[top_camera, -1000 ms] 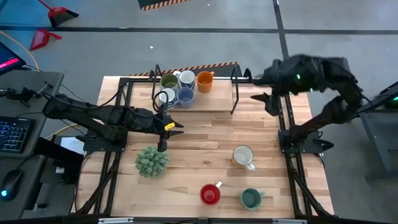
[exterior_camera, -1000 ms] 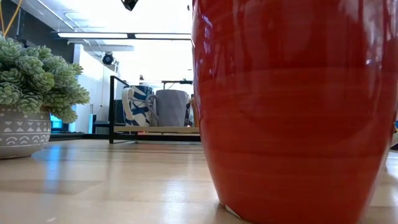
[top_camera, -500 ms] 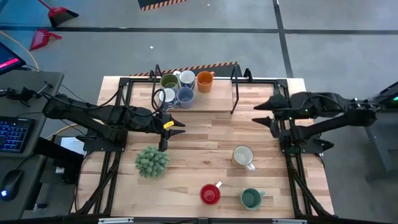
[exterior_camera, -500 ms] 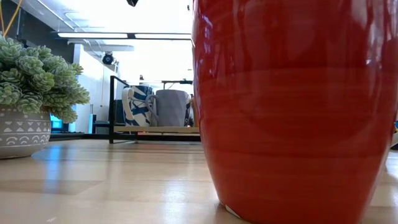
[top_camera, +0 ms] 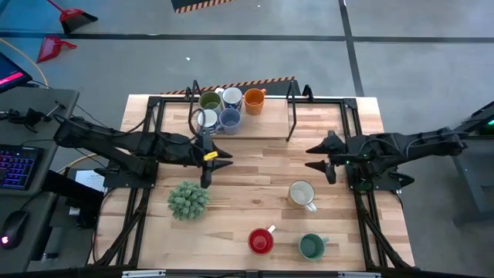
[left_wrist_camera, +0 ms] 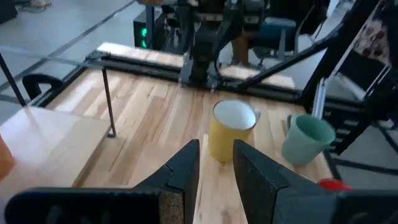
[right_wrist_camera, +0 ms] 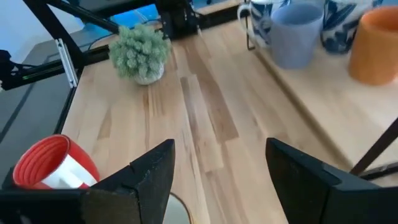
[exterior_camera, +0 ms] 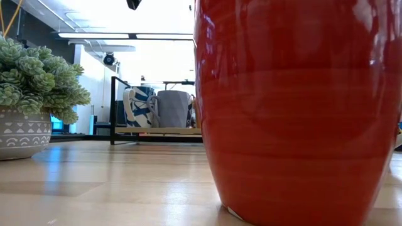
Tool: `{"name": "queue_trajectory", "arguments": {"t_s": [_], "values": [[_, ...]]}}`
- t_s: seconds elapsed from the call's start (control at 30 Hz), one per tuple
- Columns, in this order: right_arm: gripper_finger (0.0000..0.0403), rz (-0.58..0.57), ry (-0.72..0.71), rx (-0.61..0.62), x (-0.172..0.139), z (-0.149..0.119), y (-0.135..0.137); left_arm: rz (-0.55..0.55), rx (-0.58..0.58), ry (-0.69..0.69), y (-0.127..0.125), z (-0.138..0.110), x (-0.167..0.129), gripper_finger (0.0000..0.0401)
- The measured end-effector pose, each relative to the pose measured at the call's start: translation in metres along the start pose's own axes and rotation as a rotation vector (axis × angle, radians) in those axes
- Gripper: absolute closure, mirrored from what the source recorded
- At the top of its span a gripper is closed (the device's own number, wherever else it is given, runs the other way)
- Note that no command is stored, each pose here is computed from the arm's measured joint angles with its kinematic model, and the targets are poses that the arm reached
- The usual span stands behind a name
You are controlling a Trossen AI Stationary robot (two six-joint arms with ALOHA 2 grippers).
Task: Place coffee mugs
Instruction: Put the yellow mug on the shelf aligned with the otherorange mug
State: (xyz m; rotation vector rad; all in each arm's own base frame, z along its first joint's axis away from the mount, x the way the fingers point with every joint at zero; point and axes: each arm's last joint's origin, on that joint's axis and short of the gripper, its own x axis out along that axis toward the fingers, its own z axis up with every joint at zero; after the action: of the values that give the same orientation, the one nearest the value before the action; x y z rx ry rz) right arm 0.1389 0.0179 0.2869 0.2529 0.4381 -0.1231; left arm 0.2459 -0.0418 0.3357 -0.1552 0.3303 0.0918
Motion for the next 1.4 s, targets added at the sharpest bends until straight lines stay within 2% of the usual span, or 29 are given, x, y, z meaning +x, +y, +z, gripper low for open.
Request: {"name": "queue_trajectory", "arguments": {"t_s": [0.2,0.3,0.5,0.87,1.1,1.4], "values": [[0.0171,-0.022,0.064,0.074,0.008,-0.021,-0.006,0.011,0.002,0.093,-0.004,-0.017,0.027,0.0316],[0.0171,-0.047,0.128,0.067,0.008,-0.024,-0.007,0.017,-0.006,0.147,-0.007,-0.027,0.04,0.0316],[0.0171,-0.095,0.228,0.023,0.006,-0.026,-0.008,-0.005,0.0,0.217,-0.017,-0.042,0.054,0.0316],[0.0171,-0.072,0.22,-0.026,0.004,-0.012,-0.003,-0.001,0.01,0.243,-0.017,-0.046,0.058,0.0314],[0.0171,-0.065,0.206,0.003,0.002,-0.005,-0.001,0.012,0.083,0.247,-0.011,-0.045,0.06,0.0275],[0.0171,-0.064,0.229,0.036,0.006,-0.006,0.0,0.061,0.018,0.252,0.003,-0.043,0.063,0.0203]]}}
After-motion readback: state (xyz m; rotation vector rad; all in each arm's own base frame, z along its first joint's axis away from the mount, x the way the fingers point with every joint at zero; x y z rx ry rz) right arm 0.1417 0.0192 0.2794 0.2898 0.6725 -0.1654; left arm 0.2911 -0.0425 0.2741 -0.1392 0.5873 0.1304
